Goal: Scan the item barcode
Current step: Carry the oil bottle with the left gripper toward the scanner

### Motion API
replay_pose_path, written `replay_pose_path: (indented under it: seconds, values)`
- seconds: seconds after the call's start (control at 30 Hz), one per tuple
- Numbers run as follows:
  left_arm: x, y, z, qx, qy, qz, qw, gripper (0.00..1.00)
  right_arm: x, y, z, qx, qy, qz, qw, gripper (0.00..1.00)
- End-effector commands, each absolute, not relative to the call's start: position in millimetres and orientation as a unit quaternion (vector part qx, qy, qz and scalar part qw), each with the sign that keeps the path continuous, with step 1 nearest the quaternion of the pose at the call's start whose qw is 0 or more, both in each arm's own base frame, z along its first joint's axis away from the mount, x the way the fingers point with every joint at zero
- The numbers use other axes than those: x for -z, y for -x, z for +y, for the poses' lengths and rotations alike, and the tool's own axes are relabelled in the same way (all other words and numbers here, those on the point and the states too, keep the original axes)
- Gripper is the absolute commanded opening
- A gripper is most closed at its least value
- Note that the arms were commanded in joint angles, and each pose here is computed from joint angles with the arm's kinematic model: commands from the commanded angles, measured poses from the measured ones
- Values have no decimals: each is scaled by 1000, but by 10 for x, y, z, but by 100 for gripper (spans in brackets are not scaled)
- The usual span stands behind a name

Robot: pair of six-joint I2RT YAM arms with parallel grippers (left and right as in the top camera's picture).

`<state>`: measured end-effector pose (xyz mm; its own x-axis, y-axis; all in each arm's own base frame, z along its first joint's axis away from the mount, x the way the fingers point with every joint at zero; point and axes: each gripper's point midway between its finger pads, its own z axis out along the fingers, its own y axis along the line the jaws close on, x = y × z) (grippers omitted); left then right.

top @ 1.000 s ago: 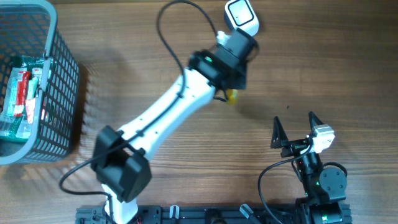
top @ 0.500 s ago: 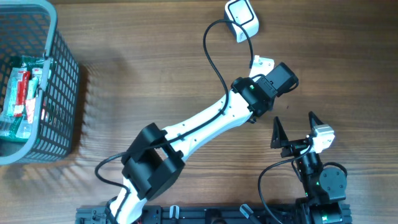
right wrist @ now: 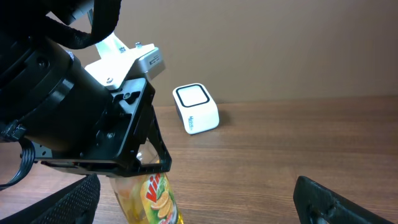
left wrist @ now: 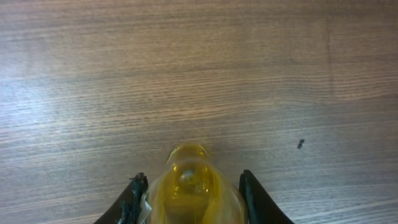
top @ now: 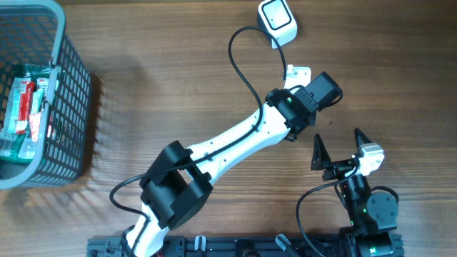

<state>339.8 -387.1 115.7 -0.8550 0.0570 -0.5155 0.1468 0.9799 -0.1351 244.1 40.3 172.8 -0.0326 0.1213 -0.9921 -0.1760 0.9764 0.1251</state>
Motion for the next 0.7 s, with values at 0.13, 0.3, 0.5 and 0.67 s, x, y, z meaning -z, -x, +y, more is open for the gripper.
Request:
replay_pose_path:
  seconds: [0.13,0.3,0.5,0.67]
  values:
    - [-1047,-3360,-3955,92,-46,962,253,10,-1731,-2439,408,-103,27,709,697,100]
    - [-1015,-3301,-4014,92,-54,962,252,11,-1731,-2439,408,-103,27,709,697,100]
    - [-1012,-3291,-4019,93,-55,962,250,78,-1731,-2439,408,-103,27,709,697,100]
    - [-1163,-3306,-4025,93,-95,955,264,85,-1731,-2439,408,-103,27,709,697,100]
